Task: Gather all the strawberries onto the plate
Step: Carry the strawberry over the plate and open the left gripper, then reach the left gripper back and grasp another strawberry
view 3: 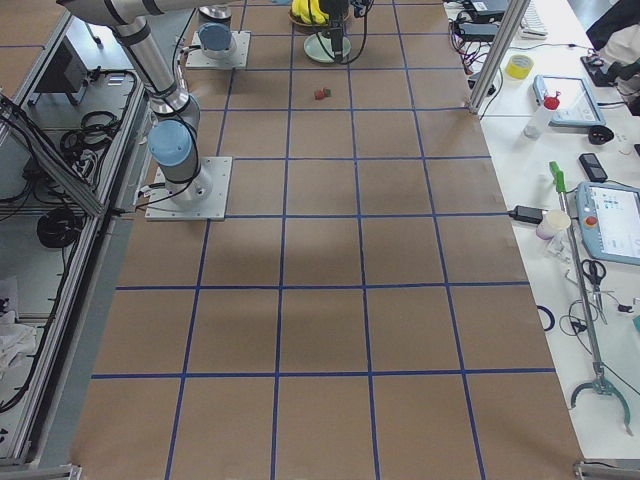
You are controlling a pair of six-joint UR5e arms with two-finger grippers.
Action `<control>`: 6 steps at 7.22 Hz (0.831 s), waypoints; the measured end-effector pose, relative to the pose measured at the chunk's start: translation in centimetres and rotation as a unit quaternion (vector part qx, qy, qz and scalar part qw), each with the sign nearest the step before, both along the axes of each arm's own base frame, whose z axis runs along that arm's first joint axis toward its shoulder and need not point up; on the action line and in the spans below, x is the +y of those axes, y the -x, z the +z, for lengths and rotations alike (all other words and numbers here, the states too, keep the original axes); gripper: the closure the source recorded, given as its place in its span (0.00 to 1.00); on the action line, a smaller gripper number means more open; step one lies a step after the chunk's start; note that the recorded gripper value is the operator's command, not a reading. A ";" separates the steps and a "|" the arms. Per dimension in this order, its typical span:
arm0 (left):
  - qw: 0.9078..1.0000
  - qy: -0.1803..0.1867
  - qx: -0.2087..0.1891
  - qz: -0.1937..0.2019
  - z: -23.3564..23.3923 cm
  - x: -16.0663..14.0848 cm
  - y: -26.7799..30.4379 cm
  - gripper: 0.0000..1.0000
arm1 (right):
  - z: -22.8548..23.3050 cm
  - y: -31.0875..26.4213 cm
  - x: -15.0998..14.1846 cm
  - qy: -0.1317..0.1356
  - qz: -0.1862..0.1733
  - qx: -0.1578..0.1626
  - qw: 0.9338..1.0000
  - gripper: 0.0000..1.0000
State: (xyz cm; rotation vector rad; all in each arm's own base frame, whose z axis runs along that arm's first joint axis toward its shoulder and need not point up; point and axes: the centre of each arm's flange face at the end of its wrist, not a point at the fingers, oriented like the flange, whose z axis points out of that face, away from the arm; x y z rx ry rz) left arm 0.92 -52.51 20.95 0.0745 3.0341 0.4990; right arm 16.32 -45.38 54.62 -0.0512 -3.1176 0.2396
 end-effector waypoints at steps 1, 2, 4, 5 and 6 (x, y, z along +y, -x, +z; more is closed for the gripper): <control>1.000 0.002 0.001 -0.003 0.1 -0.1 0.0 0.00 | 0.0 0.0 0.0 0.000 0.000 0.000 1.000 0.00; 1.000 0.007 0.001 -0.002 0.6 -0.4 -0.1 0.00 | 0.0 0.0 0.0 0.000 0.000 0.000 1.000 0.00; 0.999 0.040 0.014 0.026 2.7 -1.9 1.2 0.00 | 0.0 0.0 0.0 0.000 0.000 0.000 1.000 0.00; 0.997 0.058 0.025 0.052 4.0 -2.8 3.3 0.00 | 0.0 0.0 0.0 0.000 0.000 0.000 1.000 0.00; 0.994 0.069 0.031 0.075 4.7 -3.2 6.7 0.00 | 0.0 0.0 0.0 0.000 0.000 0.000 1.000 0.00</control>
